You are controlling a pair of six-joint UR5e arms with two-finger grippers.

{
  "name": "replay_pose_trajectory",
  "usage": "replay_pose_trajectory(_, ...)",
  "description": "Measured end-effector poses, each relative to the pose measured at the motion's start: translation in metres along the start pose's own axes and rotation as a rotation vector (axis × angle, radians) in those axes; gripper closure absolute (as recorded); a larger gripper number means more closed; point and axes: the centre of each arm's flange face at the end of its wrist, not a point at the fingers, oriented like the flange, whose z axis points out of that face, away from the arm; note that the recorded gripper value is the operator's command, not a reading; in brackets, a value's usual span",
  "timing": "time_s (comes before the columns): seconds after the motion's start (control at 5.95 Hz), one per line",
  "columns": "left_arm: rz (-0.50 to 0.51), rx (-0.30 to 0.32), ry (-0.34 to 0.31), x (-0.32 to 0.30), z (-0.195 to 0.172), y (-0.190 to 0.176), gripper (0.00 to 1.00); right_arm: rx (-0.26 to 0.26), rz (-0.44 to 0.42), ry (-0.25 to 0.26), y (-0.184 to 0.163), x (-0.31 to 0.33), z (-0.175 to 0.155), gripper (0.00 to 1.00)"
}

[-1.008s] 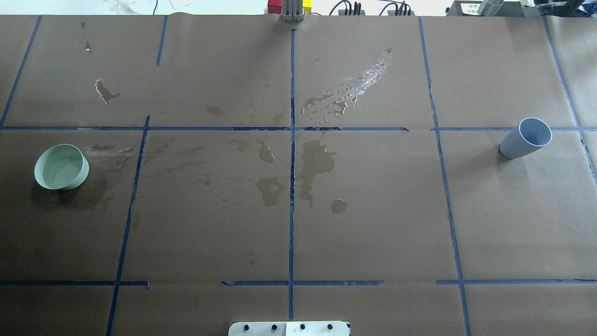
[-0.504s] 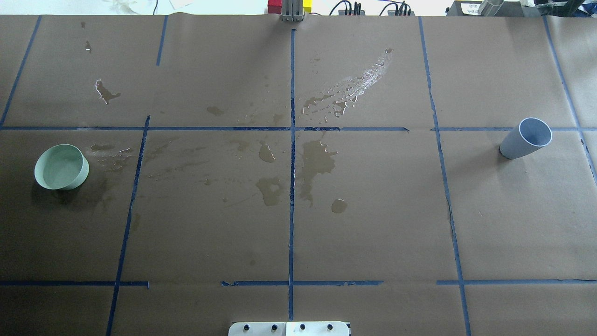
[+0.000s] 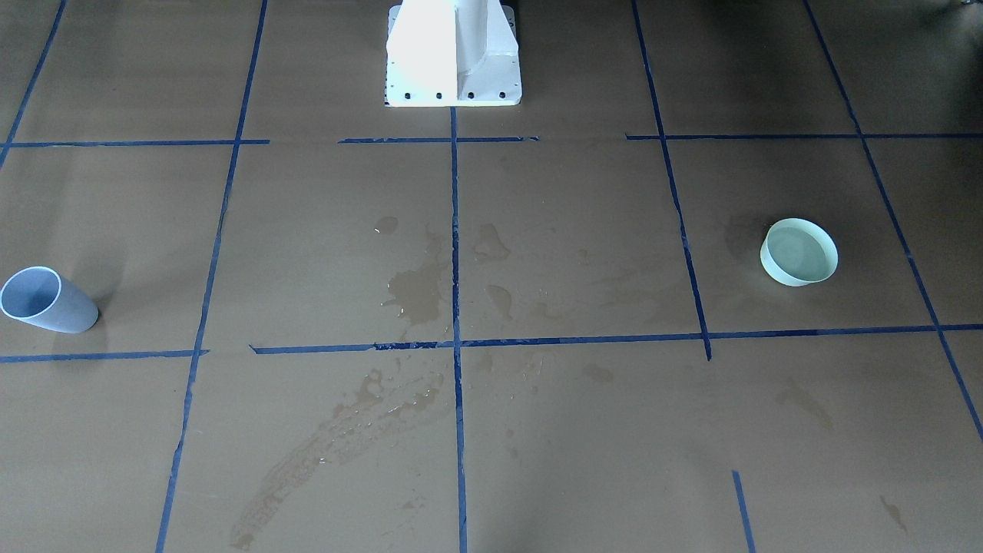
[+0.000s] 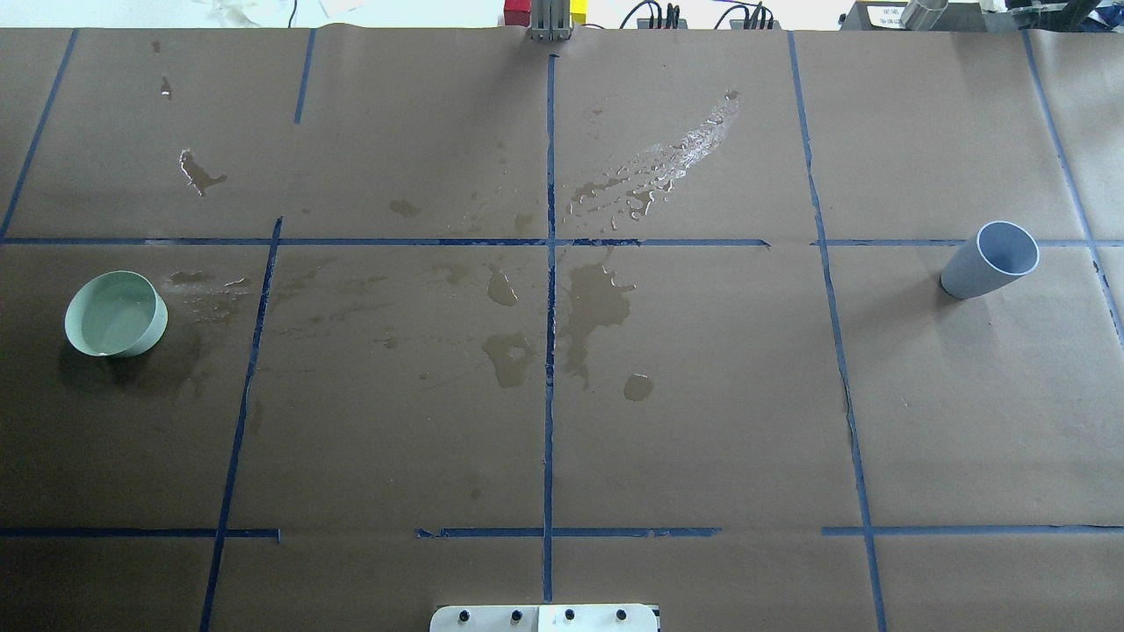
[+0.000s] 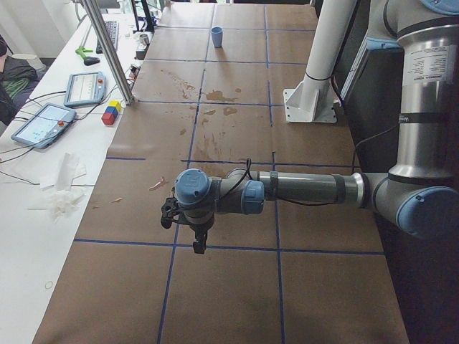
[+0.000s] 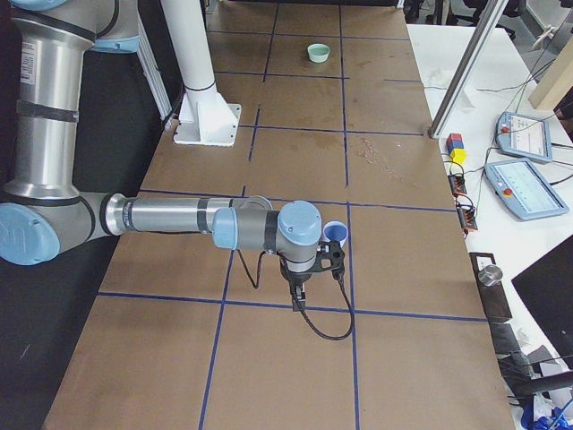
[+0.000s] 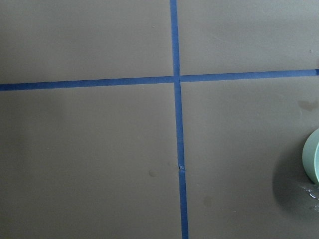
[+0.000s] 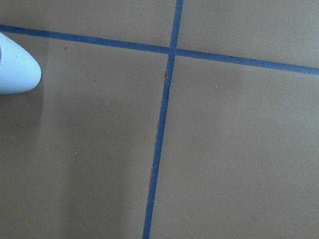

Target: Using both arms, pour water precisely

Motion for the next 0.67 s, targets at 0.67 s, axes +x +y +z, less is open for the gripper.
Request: replay_pose_trajectory(0.67, 0.004, -0.005, 0.007, 0.000, 0.003, 0.011, 0.00, -0.010, 0.003, -0.012, 0.036, 0.008, 0.015, 0.00)
